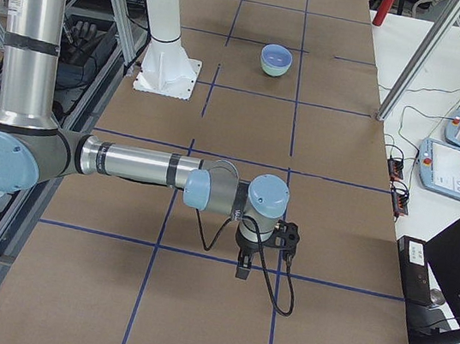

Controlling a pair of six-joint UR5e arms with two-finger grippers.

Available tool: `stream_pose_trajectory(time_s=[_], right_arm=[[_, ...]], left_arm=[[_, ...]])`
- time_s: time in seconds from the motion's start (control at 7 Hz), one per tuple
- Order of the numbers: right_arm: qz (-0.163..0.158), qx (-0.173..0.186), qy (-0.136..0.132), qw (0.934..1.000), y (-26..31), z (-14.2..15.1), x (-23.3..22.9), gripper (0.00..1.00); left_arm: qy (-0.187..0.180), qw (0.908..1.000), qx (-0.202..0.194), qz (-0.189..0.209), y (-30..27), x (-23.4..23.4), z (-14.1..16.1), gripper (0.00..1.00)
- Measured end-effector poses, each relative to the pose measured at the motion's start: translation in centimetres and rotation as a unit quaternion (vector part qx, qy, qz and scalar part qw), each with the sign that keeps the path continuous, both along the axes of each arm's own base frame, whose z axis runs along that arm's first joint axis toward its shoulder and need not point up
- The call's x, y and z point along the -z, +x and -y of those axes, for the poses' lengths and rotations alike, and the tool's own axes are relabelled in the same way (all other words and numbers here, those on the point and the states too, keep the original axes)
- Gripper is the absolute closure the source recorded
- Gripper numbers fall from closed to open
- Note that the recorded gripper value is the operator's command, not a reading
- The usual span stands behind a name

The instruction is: Stack blue bowl on green bowl

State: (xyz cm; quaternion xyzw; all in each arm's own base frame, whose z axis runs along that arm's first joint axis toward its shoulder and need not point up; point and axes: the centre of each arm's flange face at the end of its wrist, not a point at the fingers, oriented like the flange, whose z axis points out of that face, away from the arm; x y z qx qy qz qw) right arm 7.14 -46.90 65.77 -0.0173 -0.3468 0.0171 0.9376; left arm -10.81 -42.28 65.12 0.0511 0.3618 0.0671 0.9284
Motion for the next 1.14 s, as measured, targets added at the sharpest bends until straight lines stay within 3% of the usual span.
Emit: stream_pose_trajectory(time_s=[0.29,1.14], right_arm=[[0.000,0.000,0.000,1.0000,0.0,0.0,0.0,0.00],[0.000,0.000,0.000,1.0000,0.0,0.0,0.0,0.00]], left_arm=[[-0.012,0.9997,0.014,-0.015,0.2,0.1,-0.2,0.00],[0.002,0.9998,0.014,-0.014,0.2,1.1,0.0,0.00]])
